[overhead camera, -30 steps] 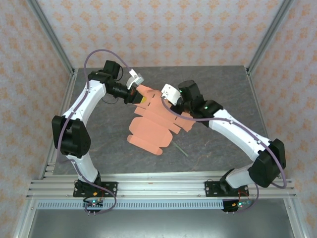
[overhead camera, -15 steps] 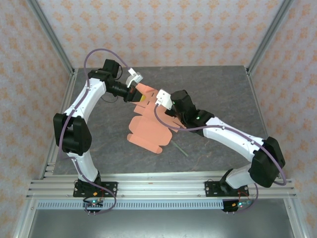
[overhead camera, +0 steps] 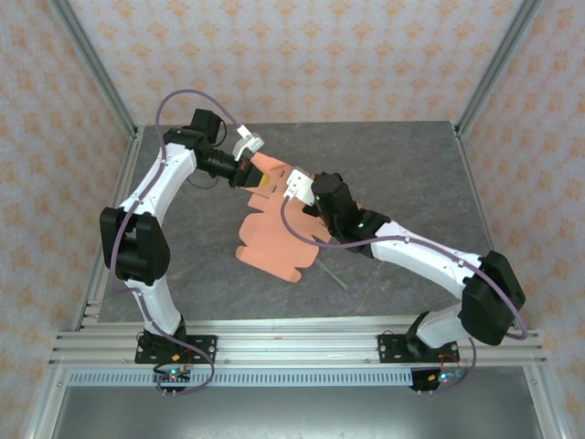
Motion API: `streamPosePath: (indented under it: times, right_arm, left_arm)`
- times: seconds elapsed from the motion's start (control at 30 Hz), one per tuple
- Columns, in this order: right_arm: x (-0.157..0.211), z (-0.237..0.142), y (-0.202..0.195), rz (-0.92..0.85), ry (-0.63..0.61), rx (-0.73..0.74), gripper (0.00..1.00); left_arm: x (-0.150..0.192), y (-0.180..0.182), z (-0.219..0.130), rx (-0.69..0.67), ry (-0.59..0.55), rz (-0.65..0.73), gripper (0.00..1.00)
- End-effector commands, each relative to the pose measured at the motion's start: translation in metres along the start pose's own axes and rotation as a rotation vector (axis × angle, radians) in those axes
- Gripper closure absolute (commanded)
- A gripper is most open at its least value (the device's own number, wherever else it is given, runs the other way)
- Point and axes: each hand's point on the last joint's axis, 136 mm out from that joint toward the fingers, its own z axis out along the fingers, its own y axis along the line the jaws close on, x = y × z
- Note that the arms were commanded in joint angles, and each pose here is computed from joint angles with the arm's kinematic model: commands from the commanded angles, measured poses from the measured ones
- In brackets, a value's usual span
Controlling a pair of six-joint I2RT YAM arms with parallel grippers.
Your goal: Fold the paper box
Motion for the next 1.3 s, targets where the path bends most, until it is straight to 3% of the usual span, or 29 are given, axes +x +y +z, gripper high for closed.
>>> streamPosePath:
  times: [0.0,0.37,0.7,0.8,0.97,1.13,1.27]
  right_arm:
    - [0.014,0.005,-0.003,-0.035,0.062,0.069,1.0]
    - [0.015,0.002,0.009,-0.001,0.069,-0.003,1.0]
    - [0.022,0.007,0.014,0.061,0.124,-0.073,1.0]
    - [0.023,0.009,0.014,0.077,0.138,-0.092,1.0]
    - [0.026,0.012,0.012,0.121,0.151,-0.118,1.0]
    - [0.032,0.019,0.008,0.166,0.172,-0.136,1.0]
    - [0.041,0.031,0.005,0.183,0.204,-0.145,1.0]
  left_arm:
    - [-0.008,-0.007,-0.006,0.031,-0.024,-0.032,1.0]
    - [-0.006,0.008,-0.004,-0.029,-0.015,-0.07,1.0]
    - [-0.001,0.026,-0.008,-0.112,-0.012,-0.109,0.78]
    - [-0.001,0.038,-0.013,-0.172,-0.021,-0.128,0.69]
    - [-0.001,0.071,-0.035,-0.383,-0.062,-0.192,0.56]
    - [-0.003,0.082,-0.064,-0.563,-0.134,-0.236,0.51]
    - [0.001,0.076,-0.079,-0.661,-0.28,-0.326,0.51]
